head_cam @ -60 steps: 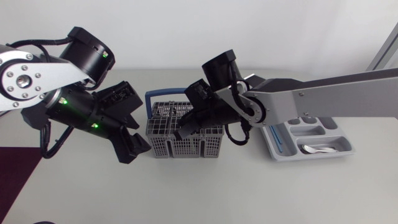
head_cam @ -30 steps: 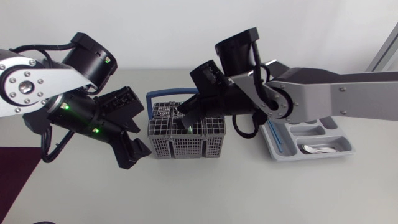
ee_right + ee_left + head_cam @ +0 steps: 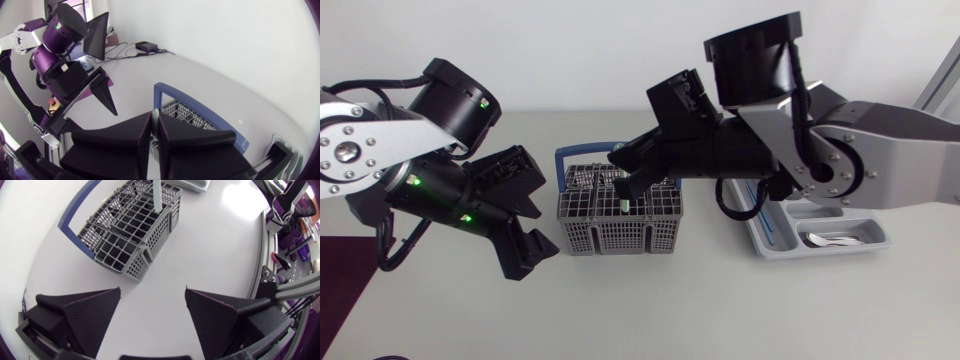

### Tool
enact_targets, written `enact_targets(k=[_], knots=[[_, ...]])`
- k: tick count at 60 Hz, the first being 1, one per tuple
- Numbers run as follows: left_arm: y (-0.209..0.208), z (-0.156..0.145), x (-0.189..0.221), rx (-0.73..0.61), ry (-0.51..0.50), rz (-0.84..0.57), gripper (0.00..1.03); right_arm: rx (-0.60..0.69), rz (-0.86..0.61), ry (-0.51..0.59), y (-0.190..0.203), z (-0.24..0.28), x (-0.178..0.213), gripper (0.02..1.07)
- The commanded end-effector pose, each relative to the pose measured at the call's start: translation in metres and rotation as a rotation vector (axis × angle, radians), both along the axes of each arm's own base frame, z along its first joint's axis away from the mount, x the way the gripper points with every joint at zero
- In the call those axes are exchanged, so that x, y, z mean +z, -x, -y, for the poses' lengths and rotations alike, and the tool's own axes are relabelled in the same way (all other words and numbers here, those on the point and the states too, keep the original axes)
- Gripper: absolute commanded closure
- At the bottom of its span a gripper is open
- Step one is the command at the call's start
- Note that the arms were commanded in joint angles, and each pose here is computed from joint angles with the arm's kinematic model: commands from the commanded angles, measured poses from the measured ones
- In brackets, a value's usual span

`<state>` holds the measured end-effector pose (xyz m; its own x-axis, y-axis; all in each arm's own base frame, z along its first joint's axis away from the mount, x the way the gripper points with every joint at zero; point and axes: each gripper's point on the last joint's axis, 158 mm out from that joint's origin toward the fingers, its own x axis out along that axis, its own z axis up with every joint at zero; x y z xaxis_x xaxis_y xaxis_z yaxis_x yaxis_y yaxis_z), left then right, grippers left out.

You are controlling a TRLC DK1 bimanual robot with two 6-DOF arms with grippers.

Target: Unload the cutlery basket into the drawer organizer.

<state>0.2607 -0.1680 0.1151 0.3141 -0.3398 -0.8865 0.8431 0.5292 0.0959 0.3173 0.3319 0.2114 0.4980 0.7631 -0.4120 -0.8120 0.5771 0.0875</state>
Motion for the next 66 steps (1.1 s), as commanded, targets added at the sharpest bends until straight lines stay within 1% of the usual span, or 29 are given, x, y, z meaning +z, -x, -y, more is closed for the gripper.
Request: enact_targets(k=[1, 18, 26, 35, 45, 50, 66], knots=[[0.009, -0.003, -0.008, -0.014, -0.01, -0.02, 0.06, -0.01, -0.008, -0.034, 0.004, 0.005, 0.006, 1.01], [0.013, -0.006, -0.009, -0.011, -0.008, -0.016, 0.06, -0.012, 0.035, -0.107, 0.009, 0.027, 0.037, 1.01], [0.014, -0.006, -0.009, -0.012, -0.006, -0.015, 0.06, -0.051, 0.045, -0.124, 0.009, 0.06, 0.05, 1.01], [0.015, -0.001, -0.009, -0.027, -0.003, -0.009, 0.06, -0.113, 0.053, -0.111, 0.009, 0.102, 0.049, 1.01], [0.016, 0.007, -0.011, -0.041, 0.005, -0.007, 0.06, -0.18, 0.086, -0.047, 0.015, 0.143, 0.039, 1.01], [0.018, 0.01, -0.014, -0.049, 0.002, -0.018, 0.06, -0.22, 0.094, -0.006, 0.016, 0.167, 0.027, 1.01], [0.018, 0.009, -0.017, -0.044, 0.001, -0.018, 0.06, -0.333, 0.116, 0.181, 0.006, 0.241, -0.031, 1.01]])
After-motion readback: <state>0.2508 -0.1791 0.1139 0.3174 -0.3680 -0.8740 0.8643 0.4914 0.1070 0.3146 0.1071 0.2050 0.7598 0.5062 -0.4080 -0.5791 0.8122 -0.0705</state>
